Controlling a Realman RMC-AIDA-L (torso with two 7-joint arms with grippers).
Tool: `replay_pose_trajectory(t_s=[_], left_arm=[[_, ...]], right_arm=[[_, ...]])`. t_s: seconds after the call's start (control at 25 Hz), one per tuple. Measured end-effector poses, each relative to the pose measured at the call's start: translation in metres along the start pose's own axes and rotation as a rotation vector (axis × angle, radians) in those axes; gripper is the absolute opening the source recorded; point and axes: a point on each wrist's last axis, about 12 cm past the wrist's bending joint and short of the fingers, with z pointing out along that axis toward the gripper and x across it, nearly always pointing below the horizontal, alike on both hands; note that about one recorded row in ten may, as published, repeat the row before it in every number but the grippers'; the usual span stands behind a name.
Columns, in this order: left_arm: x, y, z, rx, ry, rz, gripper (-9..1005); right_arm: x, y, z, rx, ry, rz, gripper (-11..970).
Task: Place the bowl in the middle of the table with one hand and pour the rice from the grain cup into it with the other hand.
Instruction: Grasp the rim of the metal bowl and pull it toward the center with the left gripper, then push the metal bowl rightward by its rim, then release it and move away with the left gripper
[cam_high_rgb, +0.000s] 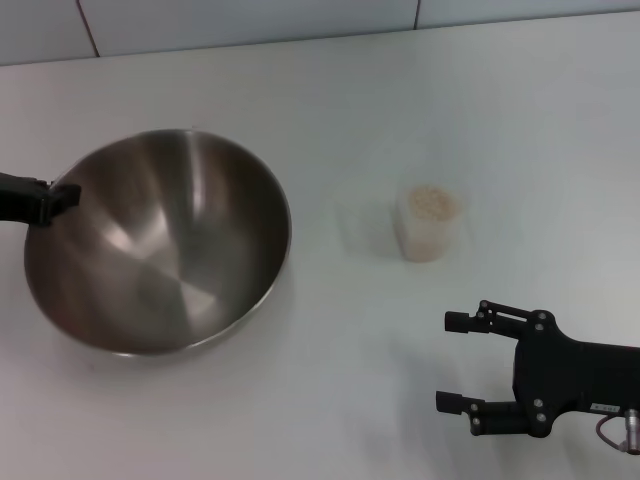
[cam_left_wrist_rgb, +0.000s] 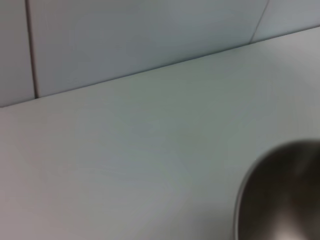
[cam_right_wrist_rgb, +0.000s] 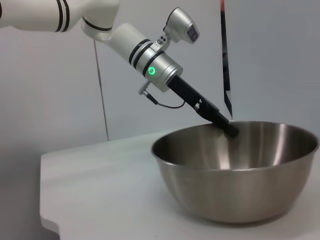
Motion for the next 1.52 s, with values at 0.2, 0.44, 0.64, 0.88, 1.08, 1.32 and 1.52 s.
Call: replay_pose_trajectory(t_s=[0.2, 0.44, 0.64, 0.88, 1.08, 1.32, 1.52], left_arm=[[-0.012, -0.003, 0.001, 0.031, -0.004, 0.015, 54], [-0.036, -0.005, 0.003, 0.142, -0.027, 0.01, 37], [-0.051, -0.011, 0.013, 0.19, -0.028, 0.031, 58], [-0.062, -0.029, 0.04, 0.224, -0.006, 0.089, 83], [-0.06, -0.033, 0.05, 0.214, 0.012, 0.098, 104], [-0.058, -0.033, 0.055, 0.19, -0.009, 0.121, 129], [-0.055, -0.031, 0.056, 0.173, -0.018, 0.115, 150]], right_arm=[[0.0, 0.0, 0.0, -0.002, -0.001, 0.0, 833], [-0.001, -0.001, 0.001, -0.014, 0.007, 0.01, 833], [-0.001, -0.001, 0.002, -0.019, 0.01, 0.011, 833], [-0.001, -0.001, 0.002, -0.02, 0.009, 0.017, 833], [0.0, 0.0, 0.001, -0.019, 0.009, 0.02, 834], [0.001, 0.0, 0.0, -0.005, 0.011, 0.022, 834], [0.001, 0.0, 0.0, 0.002, 0.008, 0.02, 834]])
